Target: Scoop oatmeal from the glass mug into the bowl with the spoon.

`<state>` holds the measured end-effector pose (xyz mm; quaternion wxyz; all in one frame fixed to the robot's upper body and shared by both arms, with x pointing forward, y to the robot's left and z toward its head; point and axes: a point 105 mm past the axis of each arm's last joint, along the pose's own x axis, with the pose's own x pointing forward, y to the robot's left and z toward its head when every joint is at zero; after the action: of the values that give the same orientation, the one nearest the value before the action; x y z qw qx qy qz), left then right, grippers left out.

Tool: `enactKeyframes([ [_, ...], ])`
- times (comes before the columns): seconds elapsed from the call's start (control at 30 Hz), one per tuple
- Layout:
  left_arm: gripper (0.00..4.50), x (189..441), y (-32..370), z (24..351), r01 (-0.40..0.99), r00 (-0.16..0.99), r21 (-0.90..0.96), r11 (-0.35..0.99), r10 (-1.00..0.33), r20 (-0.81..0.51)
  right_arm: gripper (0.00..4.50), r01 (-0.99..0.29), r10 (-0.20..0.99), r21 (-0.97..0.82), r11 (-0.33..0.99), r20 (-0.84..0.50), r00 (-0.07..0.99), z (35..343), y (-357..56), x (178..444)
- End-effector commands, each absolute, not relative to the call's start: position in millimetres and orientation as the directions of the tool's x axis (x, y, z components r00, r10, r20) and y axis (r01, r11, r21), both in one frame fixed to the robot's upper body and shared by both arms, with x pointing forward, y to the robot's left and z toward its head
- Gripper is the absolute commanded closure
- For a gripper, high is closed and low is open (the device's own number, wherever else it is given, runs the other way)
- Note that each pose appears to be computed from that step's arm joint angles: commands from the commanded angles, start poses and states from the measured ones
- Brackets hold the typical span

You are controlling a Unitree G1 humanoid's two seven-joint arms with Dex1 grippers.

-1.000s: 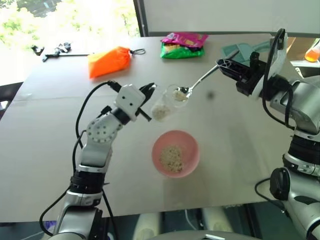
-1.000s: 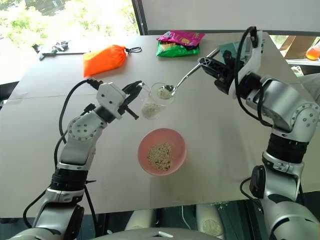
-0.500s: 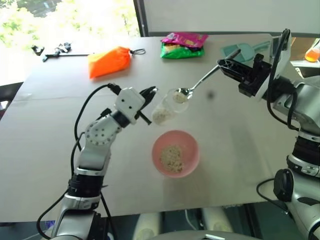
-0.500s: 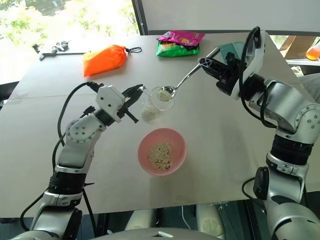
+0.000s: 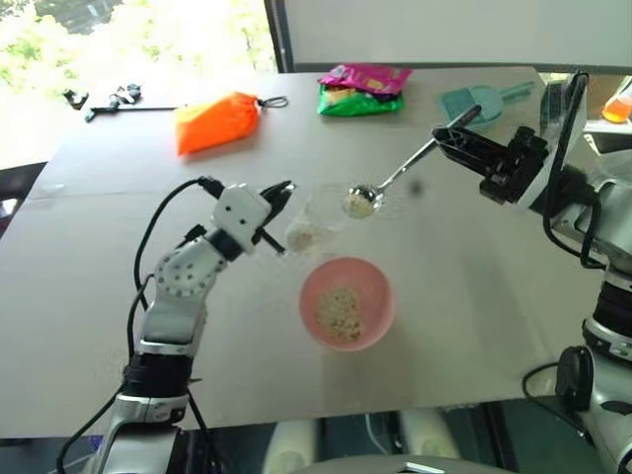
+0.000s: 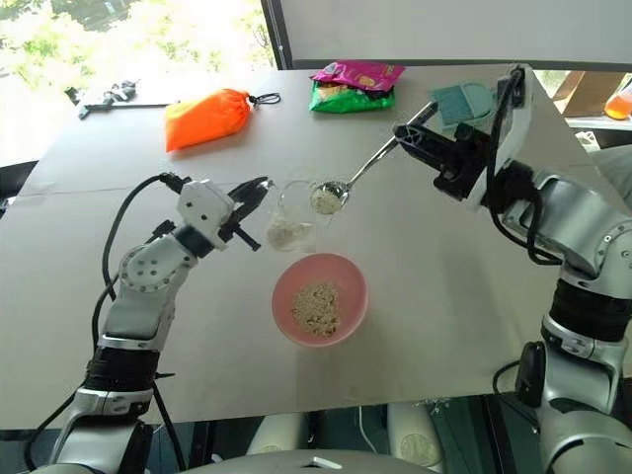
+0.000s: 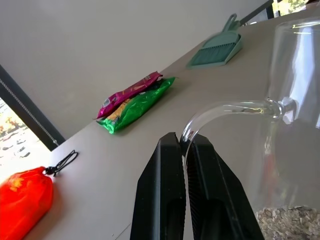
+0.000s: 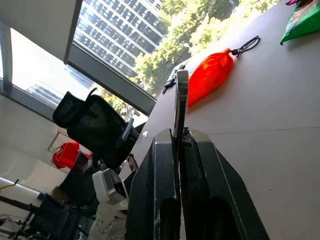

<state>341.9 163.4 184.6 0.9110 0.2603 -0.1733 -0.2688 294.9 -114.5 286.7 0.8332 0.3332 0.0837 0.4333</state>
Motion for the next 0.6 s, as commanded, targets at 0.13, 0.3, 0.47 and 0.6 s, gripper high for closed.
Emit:
enactKeyframes([
  [0.13, 4.46, 344, 172, 202, 0.338, 0.789, 0.600, 0.725, -0.566, 0.238, 4.50, -0.761, 0.865, 0.545, 0.352, 0.120, 0.487, 280, -101, 268],
  [0.3, 4.46, 346, 177, 207, 0.321, 0.792, 0.605, 0.729, -0.556, 0.251, 4.50, -0.736, 0.886, 0.541, 0.406, -0.035, 0.463, 247, -92, 257],
  [0.47, 4.46, 346, 181, 209, 0.306, 0.794, 0.613, 0.729, -0.550, 0.258, 4.50, -0.750, 0.869, 0.449, 0.487, -0.157, 0.470, 227, -84, 250],
  [0.6, 4.46, 344, 182, 209, 0.299, 0.796, 0.616, 0.729, -0.547, 0.261, 4.50, -0.827, 0.865, 0.255, 0.500, -0.185, 0.466, 227, -78, 243],
])
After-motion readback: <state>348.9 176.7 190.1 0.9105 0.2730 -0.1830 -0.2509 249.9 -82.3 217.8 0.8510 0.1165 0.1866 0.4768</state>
